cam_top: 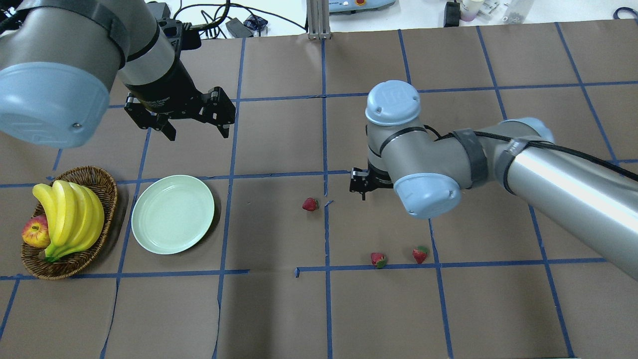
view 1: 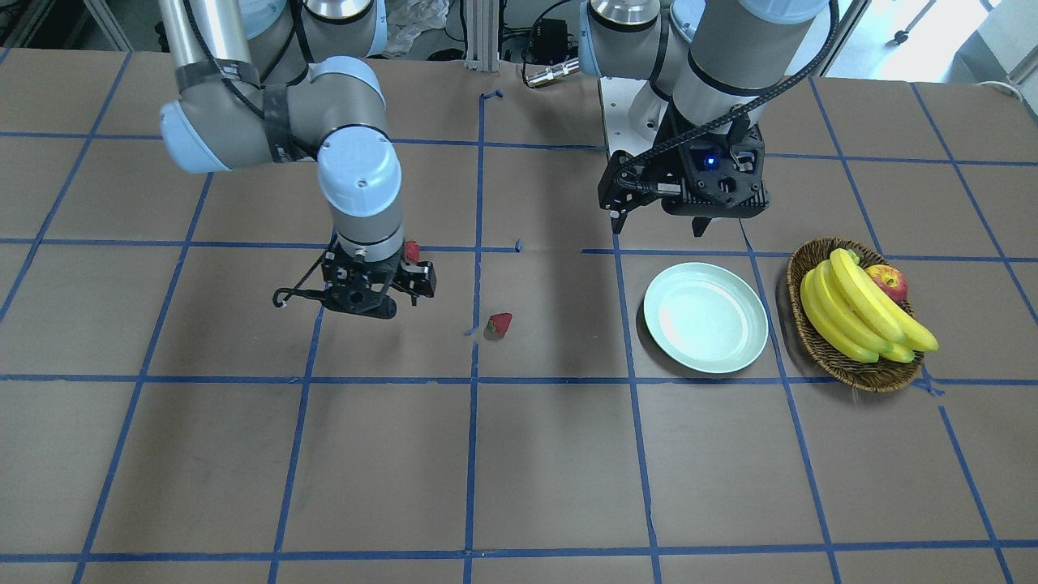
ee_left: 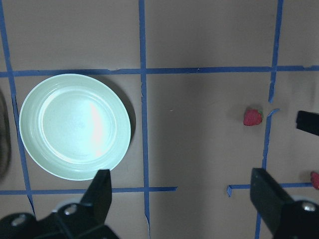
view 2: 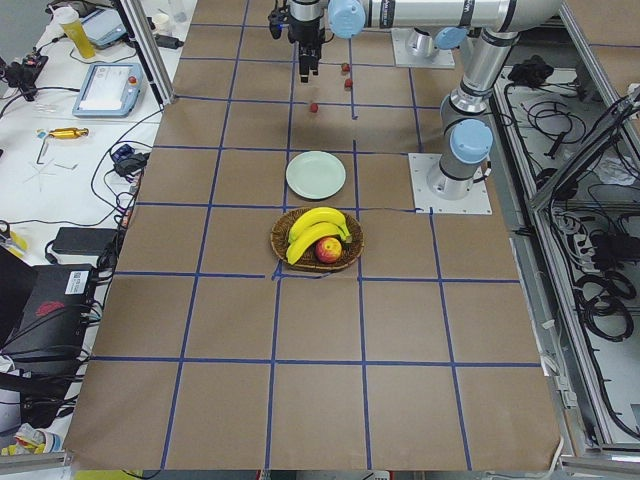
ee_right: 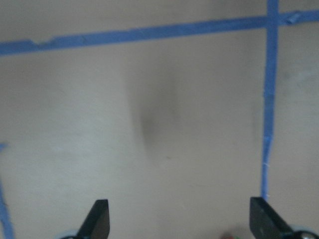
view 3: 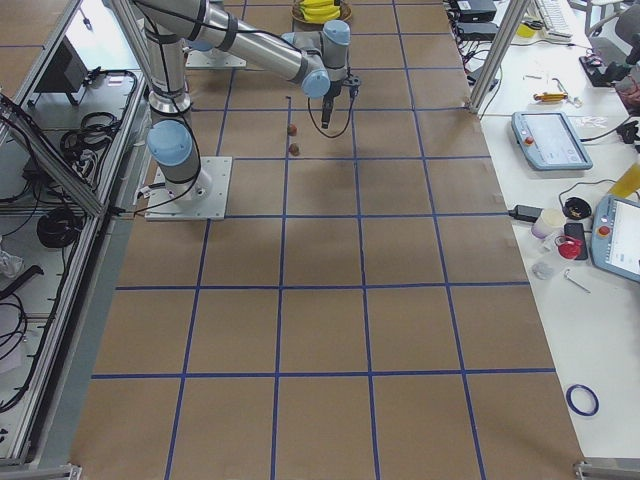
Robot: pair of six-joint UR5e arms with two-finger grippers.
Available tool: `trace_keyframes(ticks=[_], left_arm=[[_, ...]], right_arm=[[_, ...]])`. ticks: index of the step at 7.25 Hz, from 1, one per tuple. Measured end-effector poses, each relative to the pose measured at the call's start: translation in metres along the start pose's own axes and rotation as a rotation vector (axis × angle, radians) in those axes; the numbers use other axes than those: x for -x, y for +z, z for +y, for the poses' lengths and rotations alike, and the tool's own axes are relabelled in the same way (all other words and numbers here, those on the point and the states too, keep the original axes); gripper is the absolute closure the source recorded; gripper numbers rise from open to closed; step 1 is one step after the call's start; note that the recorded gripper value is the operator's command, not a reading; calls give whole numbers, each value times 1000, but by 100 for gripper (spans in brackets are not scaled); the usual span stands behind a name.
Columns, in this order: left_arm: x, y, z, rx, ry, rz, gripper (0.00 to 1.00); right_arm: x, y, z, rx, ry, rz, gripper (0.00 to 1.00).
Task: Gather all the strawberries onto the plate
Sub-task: 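Lower the right gripper onto the next strawberry and close it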
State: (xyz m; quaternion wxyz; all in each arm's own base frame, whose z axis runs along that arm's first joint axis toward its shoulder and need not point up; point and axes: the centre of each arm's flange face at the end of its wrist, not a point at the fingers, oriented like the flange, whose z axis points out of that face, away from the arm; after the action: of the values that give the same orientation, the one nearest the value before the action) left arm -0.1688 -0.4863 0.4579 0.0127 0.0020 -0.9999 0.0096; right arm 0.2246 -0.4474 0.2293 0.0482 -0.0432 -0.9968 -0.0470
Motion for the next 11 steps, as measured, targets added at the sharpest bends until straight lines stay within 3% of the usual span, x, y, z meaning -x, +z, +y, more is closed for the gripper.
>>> trace_keyframes(ticks=[2, 5, 6, 8, 11], left_arm=[[0, 1, 0, 3, 0, 0, 0], [0, 2, 0, 6, 0, 0, 0], [0, 2, 0, 6, 1, 0, 0], [0, 3, 0, 7, 1, -1, 0], [0, 3, 0, 8, 1, 0, 0]], right_arm=[[-41, 29, 51, 54, -74, 54, 0], [-53, 57, 71, 121, -98, 59, 48], [-53, 63, 68, 130, -98, 57, 62], [-51, 68, 62, 121, -95, 52, 100], [-48, 61, 50, 74, -81, 36, 100]])
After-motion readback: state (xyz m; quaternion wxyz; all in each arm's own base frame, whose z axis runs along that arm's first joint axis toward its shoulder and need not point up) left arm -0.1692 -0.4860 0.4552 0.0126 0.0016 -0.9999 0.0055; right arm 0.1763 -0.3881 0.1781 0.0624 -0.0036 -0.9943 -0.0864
